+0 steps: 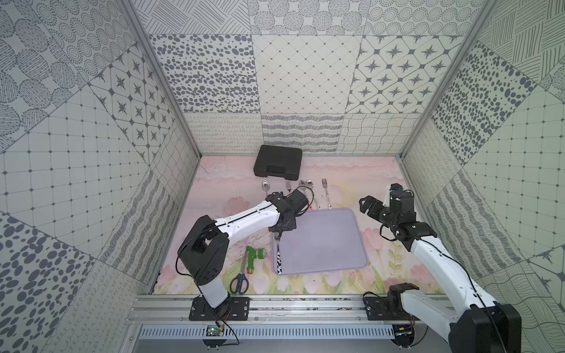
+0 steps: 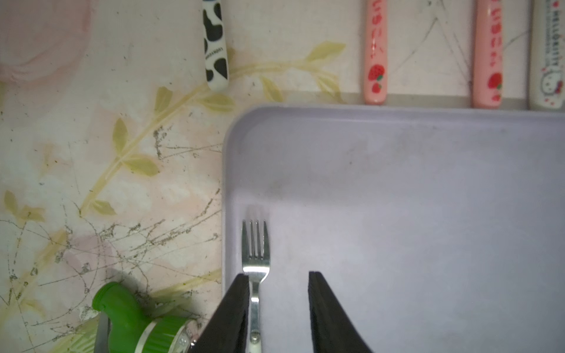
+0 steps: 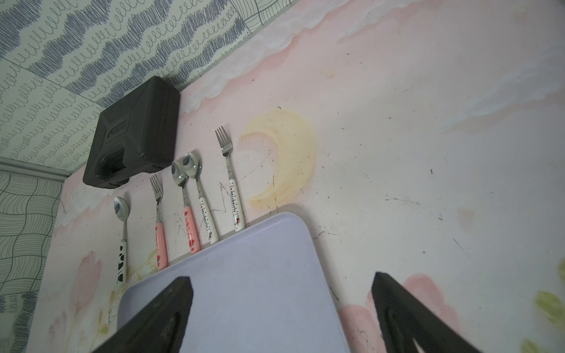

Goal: Set the spoon and fork side by side
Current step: Place the fork on the tray, then pick up the spoon from the center of the board.

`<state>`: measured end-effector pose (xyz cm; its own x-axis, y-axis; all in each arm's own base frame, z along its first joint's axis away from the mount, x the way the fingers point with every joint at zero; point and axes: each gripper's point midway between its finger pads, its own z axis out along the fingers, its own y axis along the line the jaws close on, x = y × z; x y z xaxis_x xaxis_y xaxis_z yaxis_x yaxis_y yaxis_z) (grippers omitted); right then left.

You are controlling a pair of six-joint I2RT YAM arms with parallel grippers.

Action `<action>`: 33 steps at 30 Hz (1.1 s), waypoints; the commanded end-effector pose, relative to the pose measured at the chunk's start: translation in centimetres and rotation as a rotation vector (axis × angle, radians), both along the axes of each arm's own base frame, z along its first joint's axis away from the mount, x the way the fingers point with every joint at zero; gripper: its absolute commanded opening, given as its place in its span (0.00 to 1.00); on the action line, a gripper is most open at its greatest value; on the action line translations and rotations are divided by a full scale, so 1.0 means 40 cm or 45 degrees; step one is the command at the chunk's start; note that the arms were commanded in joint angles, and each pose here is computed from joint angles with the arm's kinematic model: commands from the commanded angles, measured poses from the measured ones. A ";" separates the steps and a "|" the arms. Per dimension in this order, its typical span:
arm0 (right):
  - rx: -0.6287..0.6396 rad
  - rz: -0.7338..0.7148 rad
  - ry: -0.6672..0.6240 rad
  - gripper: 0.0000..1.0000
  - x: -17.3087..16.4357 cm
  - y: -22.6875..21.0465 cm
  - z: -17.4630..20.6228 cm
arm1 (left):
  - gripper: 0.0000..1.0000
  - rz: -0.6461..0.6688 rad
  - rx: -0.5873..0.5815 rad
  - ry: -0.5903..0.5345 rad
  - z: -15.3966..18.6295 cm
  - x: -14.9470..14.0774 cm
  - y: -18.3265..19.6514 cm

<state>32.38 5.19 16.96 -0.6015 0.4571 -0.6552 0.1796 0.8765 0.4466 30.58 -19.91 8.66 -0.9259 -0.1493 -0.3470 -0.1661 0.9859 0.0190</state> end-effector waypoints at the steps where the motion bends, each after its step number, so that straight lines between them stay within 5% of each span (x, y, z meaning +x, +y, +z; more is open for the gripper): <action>1: -0.021 0.017 -0.005 0.97 0.004 0.004 -0.008 | 0.36 -0.037 0.040 0.000 -0.009 0.074 0.048; 20: -0.031 0.027 0.016 0.97 0.006 0.011 -0.019 | 0.32 0.035 0.078 0.063 -0.113 0.329 0.178; 33: -0.038 0.029 0.016 0.97 0.006 0.013 -0.019 | 0.31 0.046 0.062 0.119 -0.154 0.388 0.192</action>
